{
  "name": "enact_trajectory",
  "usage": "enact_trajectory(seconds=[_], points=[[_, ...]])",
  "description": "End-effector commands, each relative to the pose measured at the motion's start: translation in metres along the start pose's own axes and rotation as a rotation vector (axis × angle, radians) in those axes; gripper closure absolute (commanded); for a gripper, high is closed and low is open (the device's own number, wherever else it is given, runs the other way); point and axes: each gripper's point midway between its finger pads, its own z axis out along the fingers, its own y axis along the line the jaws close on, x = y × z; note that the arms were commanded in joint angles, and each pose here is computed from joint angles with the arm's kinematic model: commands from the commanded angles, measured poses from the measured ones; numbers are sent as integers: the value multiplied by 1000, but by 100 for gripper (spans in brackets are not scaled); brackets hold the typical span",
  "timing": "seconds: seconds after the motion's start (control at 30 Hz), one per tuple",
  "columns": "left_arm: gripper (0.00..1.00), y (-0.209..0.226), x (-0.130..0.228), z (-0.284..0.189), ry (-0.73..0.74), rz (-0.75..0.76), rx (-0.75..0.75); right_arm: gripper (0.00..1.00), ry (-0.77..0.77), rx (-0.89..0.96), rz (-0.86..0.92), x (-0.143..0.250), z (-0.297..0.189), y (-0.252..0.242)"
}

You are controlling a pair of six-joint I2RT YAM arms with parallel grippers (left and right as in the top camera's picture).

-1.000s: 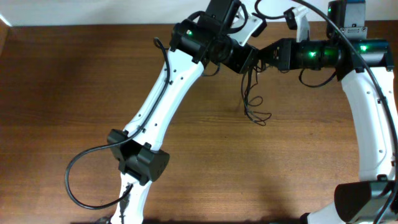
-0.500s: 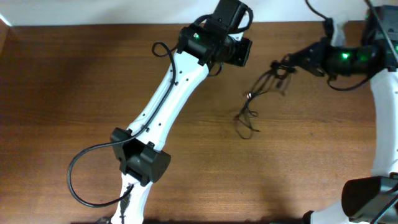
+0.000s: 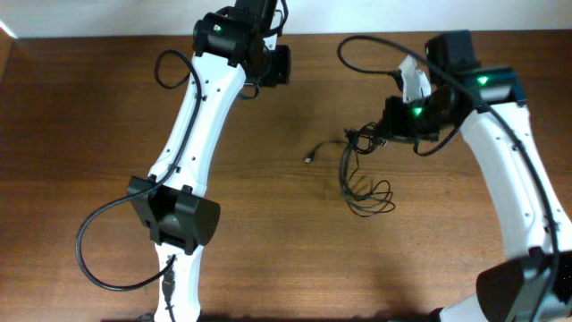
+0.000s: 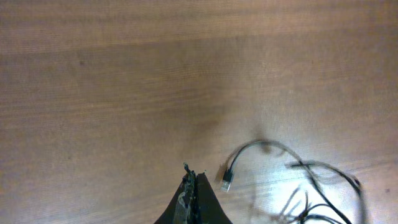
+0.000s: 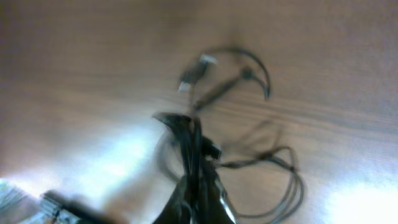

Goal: Untangle cables

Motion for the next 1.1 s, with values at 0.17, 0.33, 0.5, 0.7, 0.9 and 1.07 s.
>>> enact_trajectory(seconds=[0.17,0.33,0.5,0.7,0.9,1.07], points=[[100,-85,36,-1,82,255,225,96,86,20,227,18,83,-84],[100,-144,68,6,136,401,424,96,75,-66,217,13,84,-70],[92,-150,103,58,215,416,429,96,81,-84,216,14,83,-67],[60,-148,122,95,202,517,443,96,84,-83,217,15,83,-67],[64,-147,121,95,141,793,469,96,84,-83,214,14,83,-67],[59,-122,67,56,8,691,429,96,83,-87,214,14,83,-67]])
